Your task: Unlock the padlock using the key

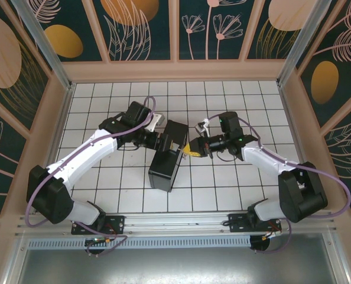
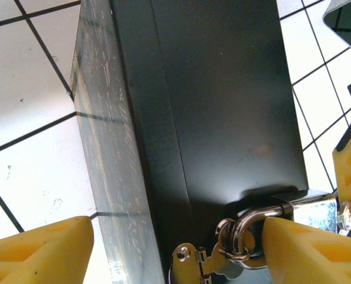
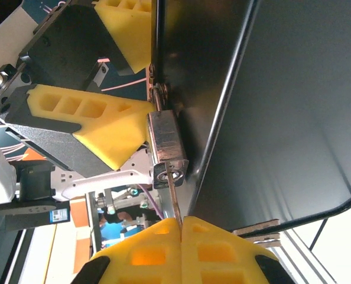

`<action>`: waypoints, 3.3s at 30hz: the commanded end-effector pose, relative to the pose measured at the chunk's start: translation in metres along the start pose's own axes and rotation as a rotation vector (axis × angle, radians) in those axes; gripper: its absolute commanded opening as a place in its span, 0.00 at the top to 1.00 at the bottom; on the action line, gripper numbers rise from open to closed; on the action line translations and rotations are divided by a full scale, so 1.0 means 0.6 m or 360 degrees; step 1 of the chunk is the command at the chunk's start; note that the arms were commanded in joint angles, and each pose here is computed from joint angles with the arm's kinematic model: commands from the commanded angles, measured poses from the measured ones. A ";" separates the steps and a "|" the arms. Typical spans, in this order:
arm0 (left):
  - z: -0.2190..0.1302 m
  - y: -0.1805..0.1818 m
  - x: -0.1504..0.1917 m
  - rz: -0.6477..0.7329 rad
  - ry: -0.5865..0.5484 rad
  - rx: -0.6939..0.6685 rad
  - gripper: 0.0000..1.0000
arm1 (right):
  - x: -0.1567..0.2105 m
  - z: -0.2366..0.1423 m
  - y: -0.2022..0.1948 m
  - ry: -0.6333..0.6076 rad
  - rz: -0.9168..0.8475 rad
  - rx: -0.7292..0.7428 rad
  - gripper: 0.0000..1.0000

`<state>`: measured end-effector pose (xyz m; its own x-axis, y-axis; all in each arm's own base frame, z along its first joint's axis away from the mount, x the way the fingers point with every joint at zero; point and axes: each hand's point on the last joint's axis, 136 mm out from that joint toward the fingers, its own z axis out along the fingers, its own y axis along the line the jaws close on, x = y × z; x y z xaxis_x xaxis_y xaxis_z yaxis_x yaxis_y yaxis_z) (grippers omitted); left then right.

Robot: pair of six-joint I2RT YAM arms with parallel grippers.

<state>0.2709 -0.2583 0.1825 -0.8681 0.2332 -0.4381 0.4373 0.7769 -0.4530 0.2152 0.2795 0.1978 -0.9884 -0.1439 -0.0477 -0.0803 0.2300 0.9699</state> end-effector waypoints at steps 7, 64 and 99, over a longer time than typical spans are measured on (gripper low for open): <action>-0.010 -0.014 -0.004 0.0003 -0.0020 0.0022 0.25 | -0.005 0.007 0.006 -0.0047 -0.0035 0.0005 1.00; 0.005 -0.051 0.007 -0.0015 0.0019 0.0180 0.27 | -0.050 0.043 0.064 -0.0232 -0.0421 0.0166 1.00; -0.008 -0.069 0.001 -0.0048 0.0017 0.0242 0.29 | -0.090 0.034 0.078 -0.0473 -0.0667 0.0283 1.00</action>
<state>0.2858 -0.2480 0.1878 -0.8822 0.1252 -0.4540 0.3448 0.8283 -0.4416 0.2355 0.3094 0.2012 -0.9500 -0.0558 -0.3073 -0.3031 0.4015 0.8643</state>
